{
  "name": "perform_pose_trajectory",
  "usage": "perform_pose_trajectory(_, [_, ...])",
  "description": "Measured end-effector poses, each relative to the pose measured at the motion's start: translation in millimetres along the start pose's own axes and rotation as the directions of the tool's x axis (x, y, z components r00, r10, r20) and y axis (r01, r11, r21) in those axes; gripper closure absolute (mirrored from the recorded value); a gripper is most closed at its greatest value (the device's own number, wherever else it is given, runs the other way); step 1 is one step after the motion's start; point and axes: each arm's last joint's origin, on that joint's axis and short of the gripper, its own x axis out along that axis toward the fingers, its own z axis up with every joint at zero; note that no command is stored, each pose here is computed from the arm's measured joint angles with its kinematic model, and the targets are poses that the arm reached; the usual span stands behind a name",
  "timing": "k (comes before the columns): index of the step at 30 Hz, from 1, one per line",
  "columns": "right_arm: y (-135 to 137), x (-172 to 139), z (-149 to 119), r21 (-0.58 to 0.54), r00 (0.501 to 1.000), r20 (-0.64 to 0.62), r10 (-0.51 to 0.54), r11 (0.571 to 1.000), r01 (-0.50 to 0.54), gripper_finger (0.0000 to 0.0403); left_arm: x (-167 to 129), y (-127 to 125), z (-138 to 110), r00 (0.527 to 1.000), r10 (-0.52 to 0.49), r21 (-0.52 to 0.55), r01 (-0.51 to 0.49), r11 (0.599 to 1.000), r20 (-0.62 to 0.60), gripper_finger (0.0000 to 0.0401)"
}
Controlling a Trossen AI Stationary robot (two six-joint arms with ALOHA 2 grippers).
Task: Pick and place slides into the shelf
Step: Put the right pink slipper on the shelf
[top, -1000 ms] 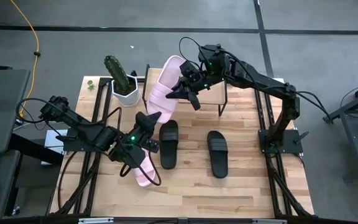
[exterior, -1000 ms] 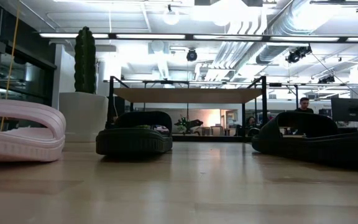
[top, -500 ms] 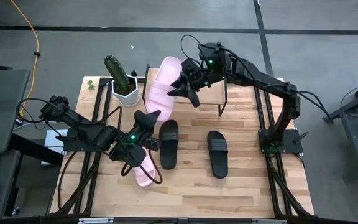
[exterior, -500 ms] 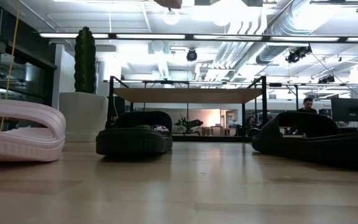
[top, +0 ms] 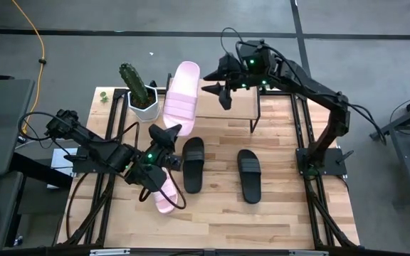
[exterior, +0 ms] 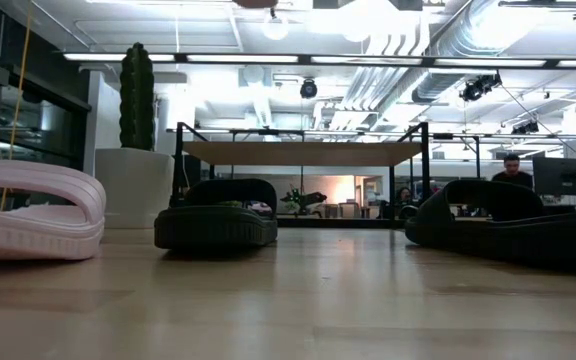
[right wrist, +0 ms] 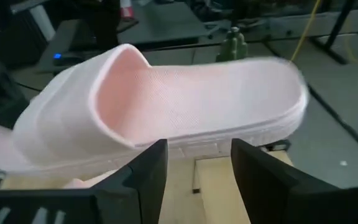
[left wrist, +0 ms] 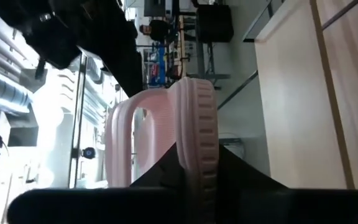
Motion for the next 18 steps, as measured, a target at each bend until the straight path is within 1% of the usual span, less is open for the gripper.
perform_pose_trajectory(3, [1, -10, 3, -0.014, 0.999, 0.007, -0.044, 0.999, 0.044, 0.0233, 0, -1, 0, 1.0, -0.002, -0.03, 0.002, 1.0, 0.0, 0.0364])
perform_pose_trajectory(6, [4, -17, 3, -0.016, 0.998, -0.005, -0.056, 0.998, 0.056, 0.0233, 4, -4, -3, 1.0, -0.018, -0.04, 0.018, 0.999, -0.002, 0.0378])
perform_pose_trajectory(8, [6, -19, 1, -0.022, 0.998, -0.023, -0.058, 0.998, 0.057, 0.0233, 8, -6, -6, 0.999, -0.043, -0.061, 0.043, 0.997, 0.001, 0.0378])
perform_pose_trajectory(11, [11, -18, -1, -0.024, 0.998, -0.045, -0.044, 0.999, 0.043, 0.0233, 22, -10, -12, 0.996, -0.085, -0.092, 0.082, 0.992, -0.027, 0.0378])
perform_pose_trajectory(15, [19, -18, -3, -0.032, 0.998, -0.068, -0.02, 0.999, 0.018, 0.0233, 41, -13, -23, 0.989, -0.115, -0.126, 0.103, 0.987, -0.095, 0.0372])
perform_pose_trajectory(18, [24, -17, -3, -0.045, 0.997, -0.079, -0.009, 0.999, 0.005, 0.0233, 54, -14, -28, 0.981, -0.152, -0.151, 0.133, 0.98, -0.122, 0.0374])
